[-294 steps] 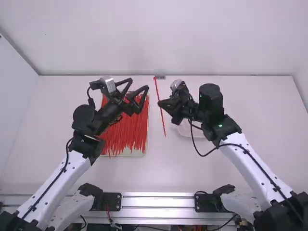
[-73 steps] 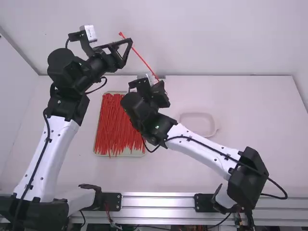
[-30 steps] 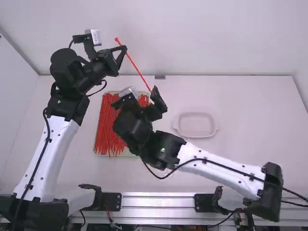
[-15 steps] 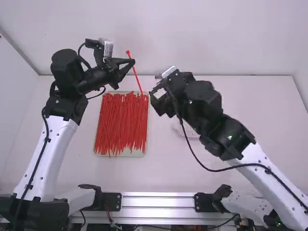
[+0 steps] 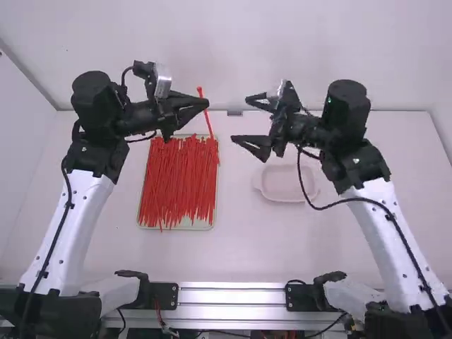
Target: Fasten the cable tie
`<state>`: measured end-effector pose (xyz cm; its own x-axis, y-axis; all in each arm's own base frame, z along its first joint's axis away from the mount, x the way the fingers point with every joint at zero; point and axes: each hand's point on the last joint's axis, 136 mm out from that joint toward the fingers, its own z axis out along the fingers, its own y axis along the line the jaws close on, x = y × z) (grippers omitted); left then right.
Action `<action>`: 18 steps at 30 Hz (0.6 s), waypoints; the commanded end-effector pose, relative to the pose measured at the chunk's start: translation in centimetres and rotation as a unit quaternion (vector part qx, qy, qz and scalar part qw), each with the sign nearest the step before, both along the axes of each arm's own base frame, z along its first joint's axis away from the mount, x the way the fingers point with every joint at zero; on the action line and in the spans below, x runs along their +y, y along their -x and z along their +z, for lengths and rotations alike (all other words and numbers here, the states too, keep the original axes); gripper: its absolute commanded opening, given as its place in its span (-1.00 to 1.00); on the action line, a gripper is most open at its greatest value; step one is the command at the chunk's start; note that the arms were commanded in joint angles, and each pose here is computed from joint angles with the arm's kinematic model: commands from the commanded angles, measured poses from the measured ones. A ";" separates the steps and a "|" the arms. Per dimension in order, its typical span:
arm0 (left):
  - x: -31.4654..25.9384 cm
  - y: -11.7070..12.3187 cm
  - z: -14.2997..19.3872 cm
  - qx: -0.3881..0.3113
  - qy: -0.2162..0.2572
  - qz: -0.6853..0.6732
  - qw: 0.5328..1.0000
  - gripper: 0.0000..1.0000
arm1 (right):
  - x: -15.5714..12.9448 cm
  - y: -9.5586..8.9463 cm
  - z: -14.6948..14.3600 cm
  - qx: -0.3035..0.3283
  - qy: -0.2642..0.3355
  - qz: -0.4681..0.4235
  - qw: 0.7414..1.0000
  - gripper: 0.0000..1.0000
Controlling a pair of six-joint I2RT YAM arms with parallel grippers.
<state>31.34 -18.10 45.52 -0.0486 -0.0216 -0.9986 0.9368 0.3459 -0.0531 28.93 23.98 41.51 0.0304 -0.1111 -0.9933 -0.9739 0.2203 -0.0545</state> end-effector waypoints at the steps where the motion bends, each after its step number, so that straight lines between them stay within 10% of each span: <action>1: -0.5 2.7 1.2 -0.021 0.001 -0.073 0.997 -0.97 | 0.9 3.2 0.5 0.010 -0.028 0.138 0.990 0.90; 7: -0.9 3.9 1.5 -0.033 0.001 -0.107 0.994 -0.96 | 2.4 3.1 -0.8 0.026 -0.029 0.179 0.983 0.87; 18: -1.7 4.4 2.2 0.003 0.017 -0.120 0.993 -0.96 | 5.6 3.9 -1.9 0.034 -0.013 0.178 0.983 0.08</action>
